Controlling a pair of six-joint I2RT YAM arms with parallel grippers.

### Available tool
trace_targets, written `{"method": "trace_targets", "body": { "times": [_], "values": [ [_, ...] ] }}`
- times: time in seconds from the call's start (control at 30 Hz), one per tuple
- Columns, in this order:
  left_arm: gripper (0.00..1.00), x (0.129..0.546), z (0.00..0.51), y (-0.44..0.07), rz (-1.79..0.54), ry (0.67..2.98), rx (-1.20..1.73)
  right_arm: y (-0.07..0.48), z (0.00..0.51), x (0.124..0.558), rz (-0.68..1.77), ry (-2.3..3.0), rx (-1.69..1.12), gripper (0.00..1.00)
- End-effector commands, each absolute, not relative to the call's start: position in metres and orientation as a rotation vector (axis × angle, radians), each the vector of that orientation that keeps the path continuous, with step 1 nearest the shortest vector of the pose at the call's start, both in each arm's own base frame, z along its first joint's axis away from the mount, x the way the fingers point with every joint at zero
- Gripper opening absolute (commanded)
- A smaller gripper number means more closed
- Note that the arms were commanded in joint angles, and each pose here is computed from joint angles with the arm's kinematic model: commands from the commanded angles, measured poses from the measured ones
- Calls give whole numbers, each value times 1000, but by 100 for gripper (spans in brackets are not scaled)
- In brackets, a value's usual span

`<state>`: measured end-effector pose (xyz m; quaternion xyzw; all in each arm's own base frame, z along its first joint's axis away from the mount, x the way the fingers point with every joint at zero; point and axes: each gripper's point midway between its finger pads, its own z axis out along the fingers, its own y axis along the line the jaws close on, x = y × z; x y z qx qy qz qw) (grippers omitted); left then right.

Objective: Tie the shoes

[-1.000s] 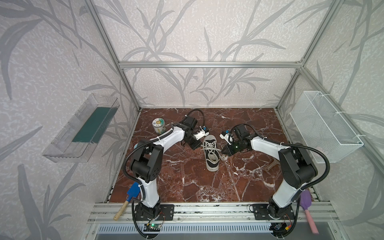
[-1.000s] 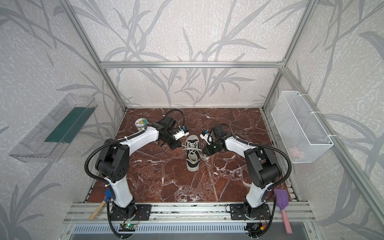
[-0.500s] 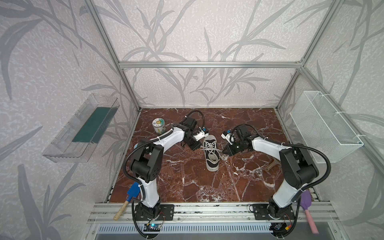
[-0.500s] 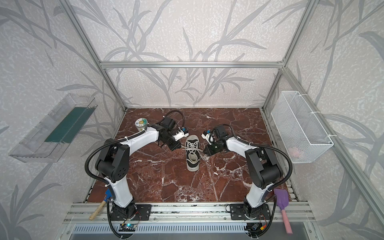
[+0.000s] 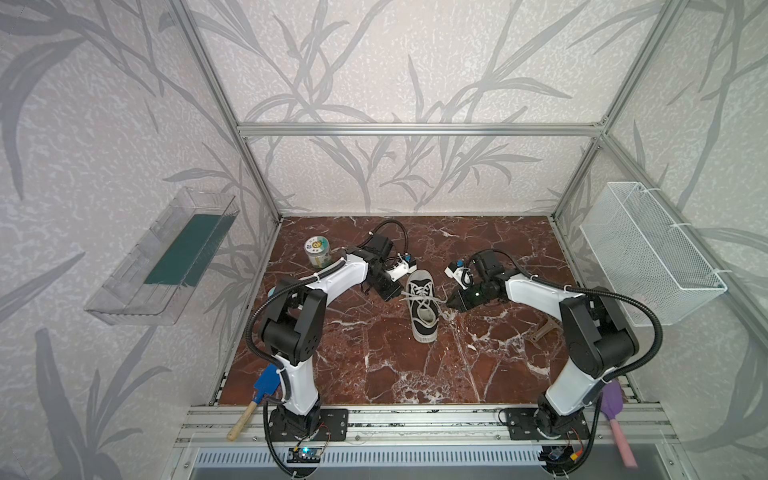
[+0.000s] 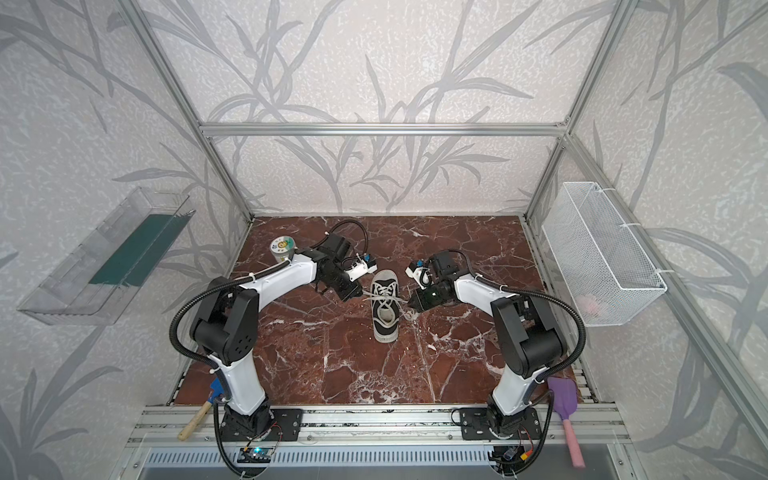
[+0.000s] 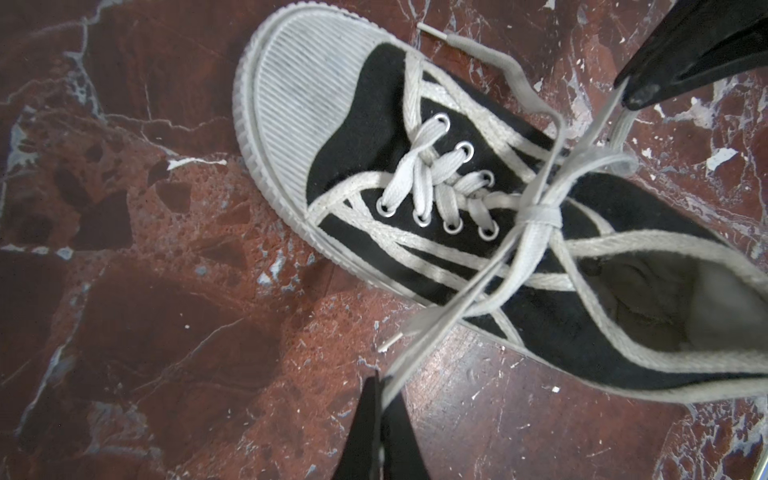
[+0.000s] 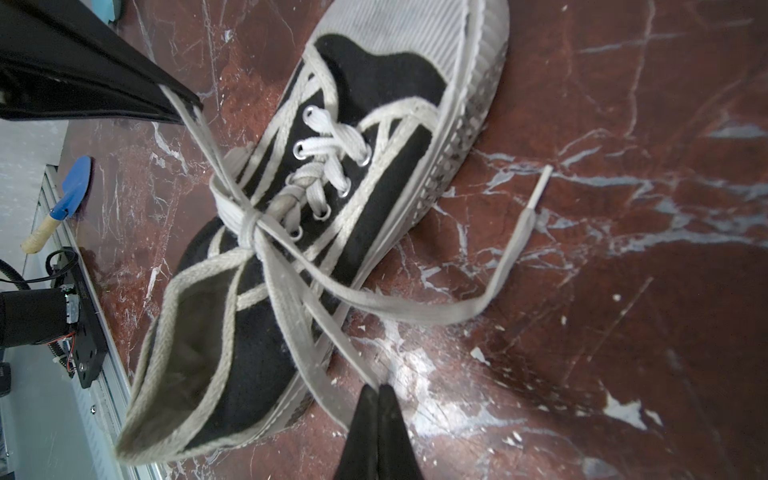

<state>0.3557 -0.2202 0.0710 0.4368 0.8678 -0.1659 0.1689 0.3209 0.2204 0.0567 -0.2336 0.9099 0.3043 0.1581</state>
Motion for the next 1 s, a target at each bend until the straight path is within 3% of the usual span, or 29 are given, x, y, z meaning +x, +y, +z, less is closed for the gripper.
{"method": "trace_targets", "body": {
  "times": [0.0, 0.03, 0.07, 0.1, 0.13, 0.23, 0.33, 0.53, 0.73, 0.97],
  "values": [
    [0, 357, 58, -192, -392, 2563, 1188, 201, 47, 311, 835, 2702, -599, 0],
    [0, 356, 60, -195, -413, 2556, 1185, 206, 50, 311, 877, 2678, -610, 0],
    [3, 355, 61, -197, -437, 2551, 1185, 209, 54, 312, 906, 2661, -613, 9],
    [19, 355, 62, -199, -450, 2546, 1180, 211, 59, 313, 923, 2643, -613, 25],
    [30, 354, 64, -200, -459, 2539, 1174, 211, 60, 314, 925, 2638, -603, 34],
    [53, 355, 71, -201, -459, 2503, 1152, 201, 75, 322, 869, 2612, -565, 50],
    [60, 358, 80, -199, -432, 2454, 1118, 187, 83, 325, 831, 2616, -533, 64],
    [60, 353, 94, -197, -435, 2374, 1105, 180, 106, 327, 794, 2577, -562, 65],
    [54, 339, 88, -203, -512, 2358, 1120, 201, 115, 326, 825, 2538, -649, 57],
    [55, 339, 96, -210, -563, 2316, 1068, 236, 114, 325, 844, 2511, -790, 52]
  ]
}}
